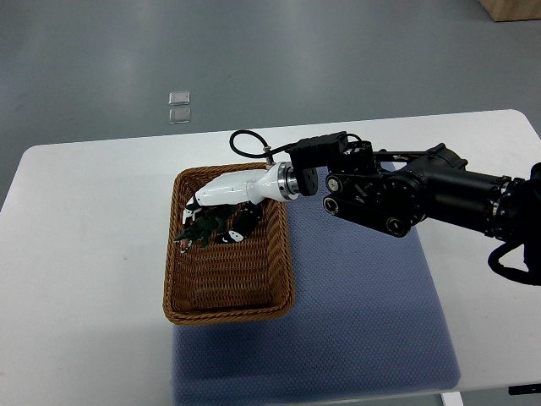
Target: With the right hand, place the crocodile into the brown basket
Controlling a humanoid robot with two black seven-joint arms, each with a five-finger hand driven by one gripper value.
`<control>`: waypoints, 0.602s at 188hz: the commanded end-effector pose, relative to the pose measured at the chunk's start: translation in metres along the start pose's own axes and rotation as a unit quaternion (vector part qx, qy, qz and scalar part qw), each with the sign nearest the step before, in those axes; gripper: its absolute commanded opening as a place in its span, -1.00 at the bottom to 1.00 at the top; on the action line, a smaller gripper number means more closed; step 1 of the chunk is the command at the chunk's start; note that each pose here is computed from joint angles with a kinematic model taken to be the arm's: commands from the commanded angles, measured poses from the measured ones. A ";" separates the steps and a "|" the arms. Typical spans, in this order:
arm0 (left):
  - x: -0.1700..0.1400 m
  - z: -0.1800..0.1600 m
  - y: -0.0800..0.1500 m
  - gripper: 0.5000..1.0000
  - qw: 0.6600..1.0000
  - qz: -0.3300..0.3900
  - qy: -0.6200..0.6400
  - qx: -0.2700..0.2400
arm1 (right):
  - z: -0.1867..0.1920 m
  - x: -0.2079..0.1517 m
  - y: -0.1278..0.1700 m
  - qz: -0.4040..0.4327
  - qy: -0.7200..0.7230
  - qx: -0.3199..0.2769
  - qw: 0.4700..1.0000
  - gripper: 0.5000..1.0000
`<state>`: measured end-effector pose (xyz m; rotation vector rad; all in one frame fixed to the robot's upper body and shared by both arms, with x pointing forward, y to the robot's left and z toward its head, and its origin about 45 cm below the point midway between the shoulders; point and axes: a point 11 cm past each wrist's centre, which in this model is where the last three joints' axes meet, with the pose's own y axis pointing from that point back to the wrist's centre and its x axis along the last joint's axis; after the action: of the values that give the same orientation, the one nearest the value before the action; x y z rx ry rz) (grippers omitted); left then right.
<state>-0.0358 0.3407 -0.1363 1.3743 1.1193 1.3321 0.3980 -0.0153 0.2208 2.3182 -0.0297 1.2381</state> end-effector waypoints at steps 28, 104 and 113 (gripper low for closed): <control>0.000 0.002 0.000 1.00 1.000 0.000 0.000 -0.002 | 0.004 0.006 0.005 0.010 -0.007 -0.004 1.000 0.64; 0.000 0.004 0.000 1.00 1.000 0.000 0.000 -0.003 | 0.033 0.051 0.050 0.093 -0.040 -0.034 0.994 0.65; 0.000 0.005 0.000 1.00 1.000 0.000 0.000 -0.004 | 0.041 0.061 0.062 0.119 -0.057 -0.043 0.990 0.65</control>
<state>-0.0321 0.3407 -0.1364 1.3698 1.1142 1.3346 0.4362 -0.0558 0.2614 2.3410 -0.2770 1.2179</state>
